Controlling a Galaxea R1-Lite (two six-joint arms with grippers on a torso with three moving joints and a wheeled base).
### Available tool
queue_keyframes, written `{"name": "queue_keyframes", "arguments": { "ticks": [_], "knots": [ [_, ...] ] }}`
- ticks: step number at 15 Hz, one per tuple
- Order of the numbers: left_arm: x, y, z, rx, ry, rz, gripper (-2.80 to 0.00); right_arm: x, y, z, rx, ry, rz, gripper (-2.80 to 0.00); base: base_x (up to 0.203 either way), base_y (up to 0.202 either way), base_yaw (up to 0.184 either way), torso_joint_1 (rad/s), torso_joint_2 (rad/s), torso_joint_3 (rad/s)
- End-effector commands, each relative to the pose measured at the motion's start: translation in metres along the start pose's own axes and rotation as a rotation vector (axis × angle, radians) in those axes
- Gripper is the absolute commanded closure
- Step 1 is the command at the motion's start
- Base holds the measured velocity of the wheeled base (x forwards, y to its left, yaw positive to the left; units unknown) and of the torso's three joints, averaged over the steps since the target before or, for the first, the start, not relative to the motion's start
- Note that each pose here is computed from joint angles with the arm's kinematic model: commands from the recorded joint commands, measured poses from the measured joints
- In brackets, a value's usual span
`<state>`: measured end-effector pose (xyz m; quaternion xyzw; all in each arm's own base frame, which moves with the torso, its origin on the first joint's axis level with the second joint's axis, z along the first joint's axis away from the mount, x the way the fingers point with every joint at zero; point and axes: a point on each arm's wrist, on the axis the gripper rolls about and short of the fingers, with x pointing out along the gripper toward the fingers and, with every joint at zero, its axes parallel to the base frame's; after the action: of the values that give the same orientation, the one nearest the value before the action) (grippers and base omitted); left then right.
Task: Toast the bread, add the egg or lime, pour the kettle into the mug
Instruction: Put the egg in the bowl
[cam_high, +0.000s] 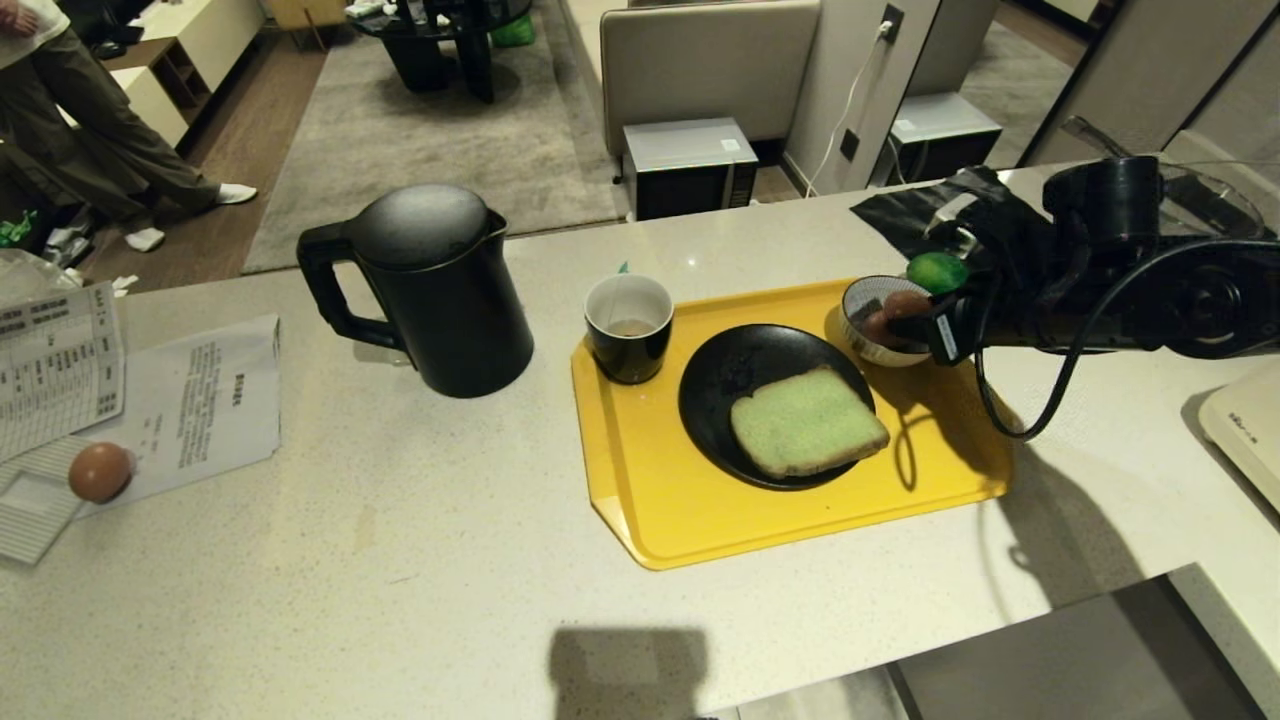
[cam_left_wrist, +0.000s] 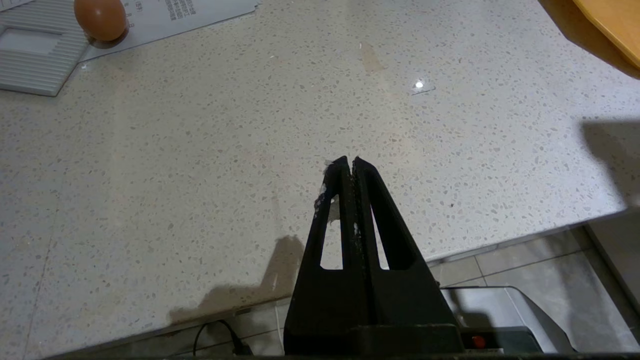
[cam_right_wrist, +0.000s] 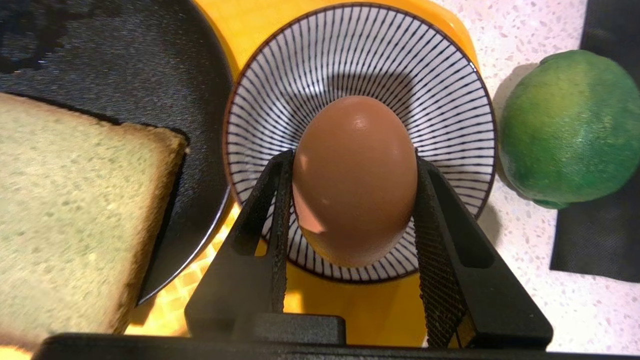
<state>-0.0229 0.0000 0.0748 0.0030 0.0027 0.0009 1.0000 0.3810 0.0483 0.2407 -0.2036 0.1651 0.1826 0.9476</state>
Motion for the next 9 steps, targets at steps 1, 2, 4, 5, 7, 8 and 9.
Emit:
{"name": "queue_keyframes", "arguments": {
  "ticks": [1,2,4,5,7,8,9],
  "knots": [
    [0.000,0.000,0.000,0.000,0.000,0.001,0.00,0.011,-0.001,-0.001,-0.004,0.001,0.003,0.00,0.000,0.000,0.000,0.000,0.00,0.000],
    [0.000,0.000,0.000,0.000,0.001,0.000,0.00,0.015,-0.002,0.000,-0.003,-0.002,0.000,0.00,0.000,0.000,0.000,0.000,0.00,0.000],
    [0.000,0.000,0.000,0.000,0.001,0.000,0.00,0.022,-0.003,-0.002,-0.001,0.003,0.001,0.00,0.000,0.000,0.000,0.000,0.00,0.000],
    [0.000,0.000,0.000,0.000,0.001,0.001,0.00,0.024,-0.002,-0.003,-0.003,0.006,0.004,0.00,0.000,0.000,0.000,0.000,0.00,0.000],
    [0.000,0.000,0.000,0.000,0.000,0.001,0.00,0.027,-0.002,-0.005,-0.002,0.011,0.006,0.00,0.000,0.000,0.000,0.000,0.00,0.000],
    [0.000,0.000,0.000,0.000,0.002,0.000,0.00,0.028,-0.002,-0.004,-0.002,0.011,0.006,0.00,0.000,0.000,0.000,0.000,0.00,0.000],
    [0.000,0.000,0.000,0.000,0.000,0.000,0.00,0.028,-0.003,-0.004,-0.002,0.009,0.006,0.00,0.000,0.000,0.000,0.000,0.00,0.000]
  ]
}}
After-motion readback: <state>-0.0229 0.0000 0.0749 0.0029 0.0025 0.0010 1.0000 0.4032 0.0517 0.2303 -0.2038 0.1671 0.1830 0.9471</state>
